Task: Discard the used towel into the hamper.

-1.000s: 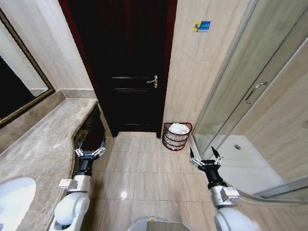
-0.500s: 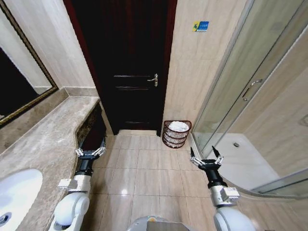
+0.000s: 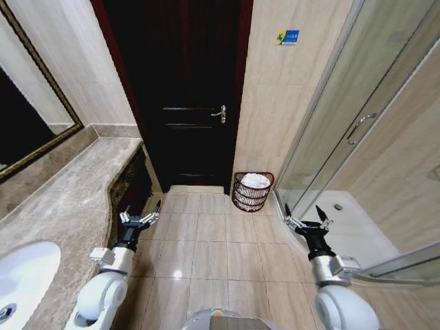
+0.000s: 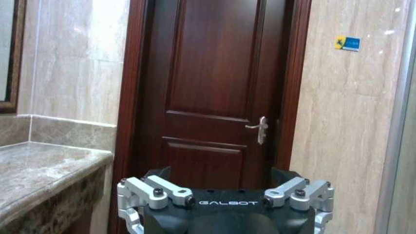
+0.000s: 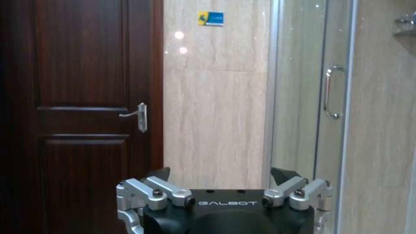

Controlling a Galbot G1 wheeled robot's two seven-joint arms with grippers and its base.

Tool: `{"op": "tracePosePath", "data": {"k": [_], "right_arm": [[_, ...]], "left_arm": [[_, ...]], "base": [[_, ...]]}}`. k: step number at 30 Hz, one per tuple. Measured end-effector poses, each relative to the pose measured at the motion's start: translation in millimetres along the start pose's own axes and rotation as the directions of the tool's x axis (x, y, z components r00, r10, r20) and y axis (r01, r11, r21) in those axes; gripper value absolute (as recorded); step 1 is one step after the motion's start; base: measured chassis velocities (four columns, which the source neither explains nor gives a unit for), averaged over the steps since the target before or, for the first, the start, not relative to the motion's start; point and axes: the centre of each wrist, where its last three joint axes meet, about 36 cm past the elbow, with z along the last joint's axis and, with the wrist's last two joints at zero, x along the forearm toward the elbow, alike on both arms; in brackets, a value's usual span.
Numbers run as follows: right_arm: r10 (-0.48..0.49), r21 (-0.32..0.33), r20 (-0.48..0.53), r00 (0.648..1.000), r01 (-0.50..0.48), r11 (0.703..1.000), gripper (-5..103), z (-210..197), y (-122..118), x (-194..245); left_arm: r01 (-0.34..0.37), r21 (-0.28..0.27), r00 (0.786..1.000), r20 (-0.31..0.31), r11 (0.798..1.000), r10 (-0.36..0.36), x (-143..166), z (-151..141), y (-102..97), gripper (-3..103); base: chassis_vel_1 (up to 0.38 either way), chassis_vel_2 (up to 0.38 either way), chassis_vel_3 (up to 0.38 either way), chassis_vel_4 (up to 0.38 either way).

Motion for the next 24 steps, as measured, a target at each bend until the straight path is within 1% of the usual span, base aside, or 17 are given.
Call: {"op": "tracePosePath", "data": {"k": [5, 7, 10, 11, 14, 15, 24], "right_arm": [[0.028, -0.028, 0.016, 0.999, -0.028, 0.999, 100, -11, -1, -15], [0.028, -0.030, 0.019, 0.999, -0.027, 0.999, 100, -13, 0, -17], [0.013, -0.030, 0.028, 1.000, -0.012, 0.999, 100, -18, 0, -24], [0.013, -0.030, 0.028, 1.000, -0.012, 0.999, 100, -18, 0, -24], [0.001, -0.023, 0.022, 1.000, -0.001, 1.000, 100, -17, -1, -24], [0.000, -0.021, 0.020, 1.000, 0.001, 1.000, 100, -17, -1, -24], [-0.002, -0.016, 0.017, 1.000, 0.002, 1.000, 100, -16, -1, -23]], "left_arm": [[0.008, 0.003, 1.000, 0.001, 1.000, -0.008, -10, -1, 0.8, 100], [0.011, -0.002, 1.000, 0.003, 1.000, -0.011, -11, -1, 1.2, 100], [0.032, -0.041, 0.999, 0.015, 0.999, -0.031, -14, -1, 0.9, 100], [0.032, -0.041, 0.999, 0.015, 0.999, -0.031, -14, -1, 0.9, 100], [0.043, -0.089, 0.999, 0.031, 0.995, -0.040, -14, -2, 2.3, 100], [0.044, -0.094, 0.999, 0.032, 0.995, -0.041, -14, -2, 2.5, 100], [0.046, -0.097, 0.998, 0.035, 0.994, -0.042, -14, -1, 2.9, 100]], "base": [[0.000, 0.000, 0.000, 0.000], [0.000, 0.000, 0.000, 0.000], [0.000, 0.000, 0.000, 0.000], [0.000, 0.000, 0.000, 0.000], [0.000, 0.000, 0.000, 0.000], [0.000, 0.000, 0.000, 0.000], [0.000, 0.000, 0.000, 0.000]]}}
